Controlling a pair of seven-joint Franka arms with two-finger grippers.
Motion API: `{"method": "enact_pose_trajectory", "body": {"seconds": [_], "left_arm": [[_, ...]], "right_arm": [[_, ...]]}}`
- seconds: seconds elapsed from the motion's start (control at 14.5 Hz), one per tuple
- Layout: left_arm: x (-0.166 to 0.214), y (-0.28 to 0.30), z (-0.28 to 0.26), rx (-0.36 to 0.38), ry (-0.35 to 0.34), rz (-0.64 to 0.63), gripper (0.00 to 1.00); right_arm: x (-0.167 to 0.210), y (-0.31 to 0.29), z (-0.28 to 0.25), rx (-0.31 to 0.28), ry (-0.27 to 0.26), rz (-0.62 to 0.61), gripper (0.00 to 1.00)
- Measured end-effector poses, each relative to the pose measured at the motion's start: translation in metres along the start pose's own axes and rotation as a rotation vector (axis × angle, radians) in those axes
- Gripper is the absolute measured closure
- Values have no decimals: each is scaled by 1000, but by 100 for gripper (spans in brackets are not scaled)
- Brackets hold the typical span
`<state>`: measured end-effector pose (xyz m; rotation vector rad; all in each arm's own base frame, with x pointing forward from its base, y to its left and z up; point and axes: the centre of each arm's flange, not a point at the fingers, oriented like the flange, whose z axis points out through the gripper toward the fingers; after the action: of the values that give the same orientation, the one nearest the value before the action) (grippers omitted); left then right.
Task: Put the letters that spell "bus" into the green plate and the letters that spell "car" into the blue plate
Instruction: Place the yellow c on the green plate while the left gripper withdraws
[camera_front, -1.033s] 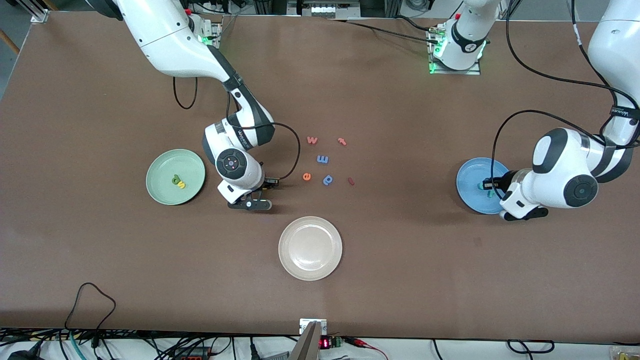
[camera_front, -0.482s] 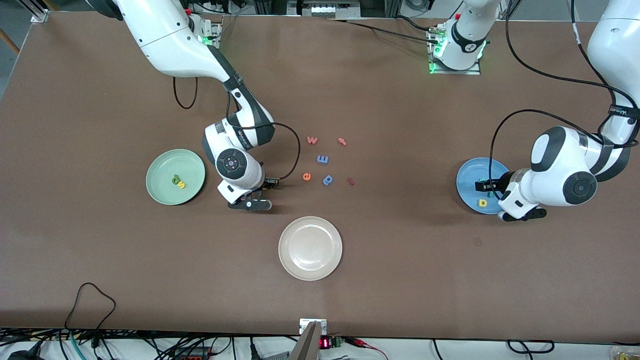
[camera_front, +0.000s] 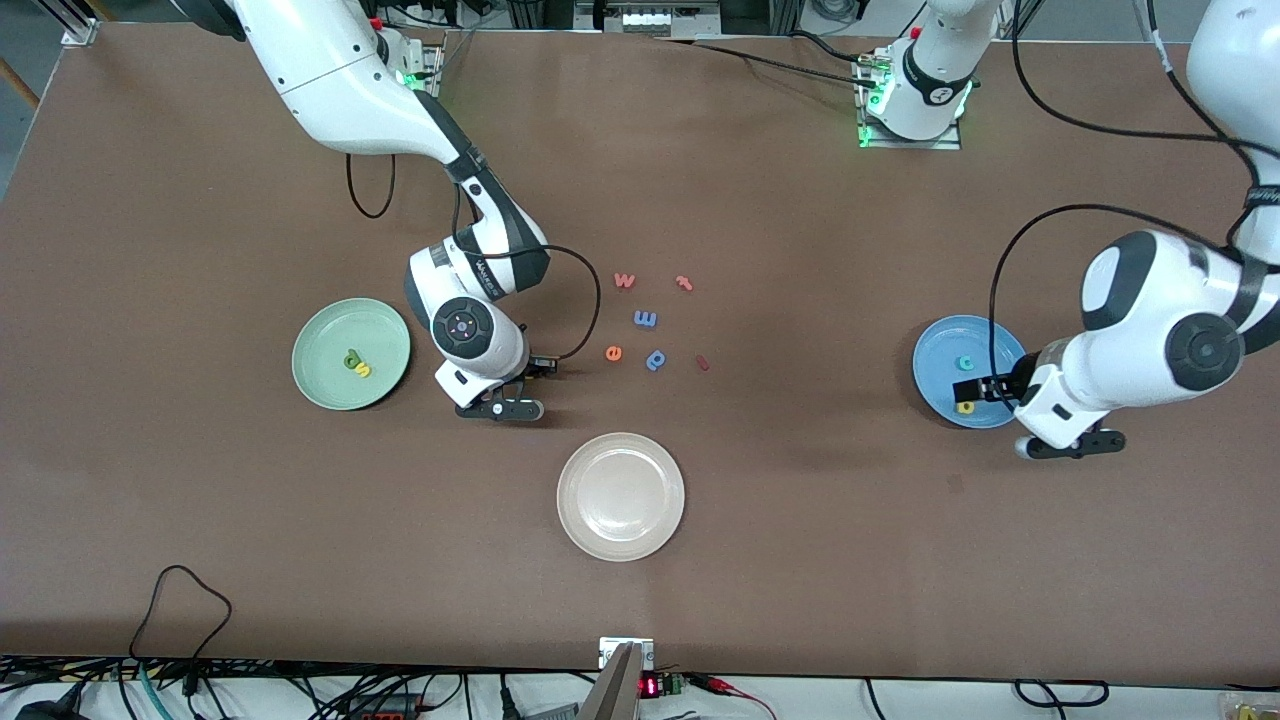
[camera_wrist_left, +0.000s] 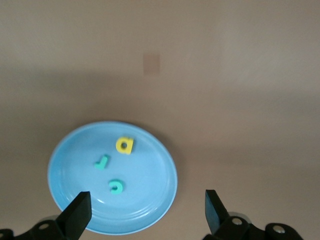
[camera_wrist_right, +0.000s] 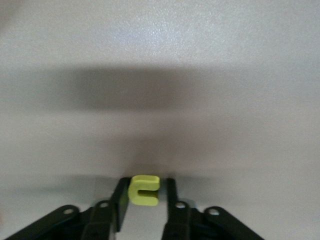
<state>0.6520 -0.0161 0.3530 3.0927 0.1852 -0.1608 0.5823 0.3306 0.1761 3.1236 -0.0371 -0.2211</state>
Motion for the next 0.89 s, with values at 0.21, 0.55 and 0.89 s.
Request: {"method": "enact_pose_trajectory", "body": {"seconds": [0.21,0.55,0.89], "left_arm": [[5,7,-60,10,70,11,0],[7,24,-112,61,138,75,0],[7,-24,-148,-12,153,4,0]], "right_arm": [[0,0,0,0,0,0,73],[11,12,-11,1,14,20,73],[38,115,-74,-31,-100,62,73]]}}
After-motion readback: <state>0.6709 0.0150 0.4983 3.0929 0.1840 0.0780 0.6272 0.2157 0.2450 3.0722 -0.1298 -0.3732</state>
